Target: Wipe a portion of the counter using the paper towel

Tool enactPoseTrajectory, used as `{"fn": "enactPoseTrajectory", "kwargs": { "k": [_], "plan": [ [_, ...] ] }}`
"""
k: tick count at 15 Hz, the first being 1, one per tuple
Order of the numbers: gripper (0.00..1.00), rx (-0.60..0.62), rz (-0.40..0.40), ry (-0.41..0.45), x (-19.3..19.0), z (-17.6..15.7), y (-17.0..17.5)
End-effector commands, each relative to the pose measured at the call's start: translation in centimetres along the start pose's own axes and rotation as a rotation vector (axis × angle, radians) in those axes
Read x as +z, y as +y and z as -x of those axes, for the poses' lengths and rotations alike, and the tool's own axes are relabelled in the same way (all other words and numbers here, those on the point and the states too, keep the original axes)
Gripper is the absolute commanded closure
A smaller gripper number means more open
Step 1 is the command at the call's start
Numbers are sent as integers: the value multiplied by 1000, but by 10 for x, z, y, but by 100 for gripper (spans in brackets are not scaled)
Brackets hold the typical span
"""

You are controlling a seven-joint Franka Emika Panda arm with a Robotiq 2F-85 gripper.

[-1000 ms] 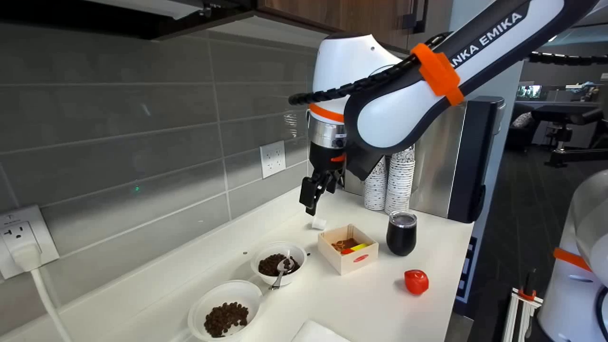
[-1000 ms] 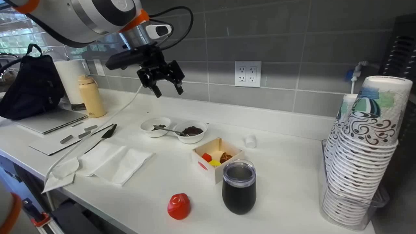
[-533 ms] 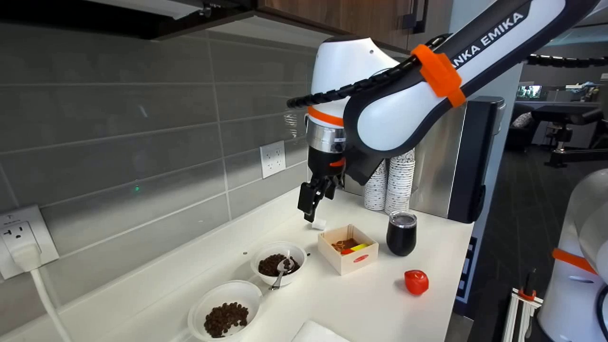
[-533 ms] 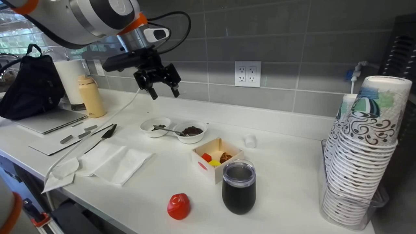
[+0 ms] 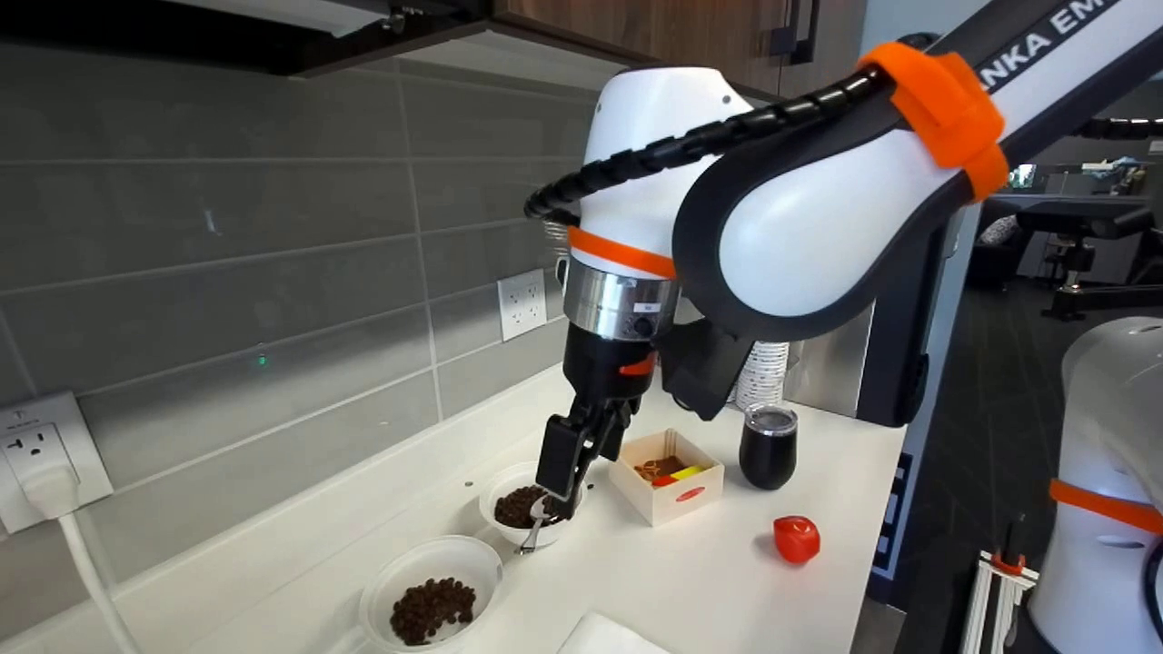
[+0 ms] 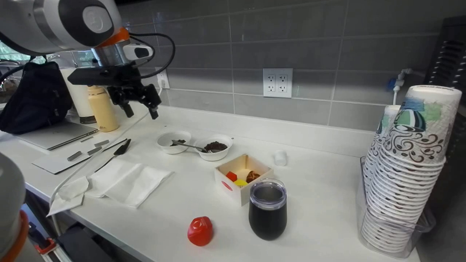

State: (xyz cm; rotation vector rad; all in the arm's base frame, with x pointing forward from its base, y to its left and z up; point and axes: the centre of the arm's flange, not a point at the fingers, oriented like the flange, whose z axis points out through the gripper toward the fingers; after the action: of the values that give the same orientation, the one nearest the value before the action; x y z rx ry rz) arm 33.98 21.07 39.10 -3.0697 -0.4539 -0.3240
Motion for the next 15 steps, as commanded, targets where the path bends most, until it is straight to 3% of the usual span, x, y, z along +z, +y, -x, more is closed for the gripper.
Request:
{"fn": "enactPoseTrajectory", "kwargs": {
  "k": [1, 6, 15],
  "plan": [
    [0, 29, -24, -20, 12, 35, -38],
    [0, 48, -14, -94, 62, 77, -70],
    [0, 43, -70, -116, 126, 97, -106]
  ]
}}
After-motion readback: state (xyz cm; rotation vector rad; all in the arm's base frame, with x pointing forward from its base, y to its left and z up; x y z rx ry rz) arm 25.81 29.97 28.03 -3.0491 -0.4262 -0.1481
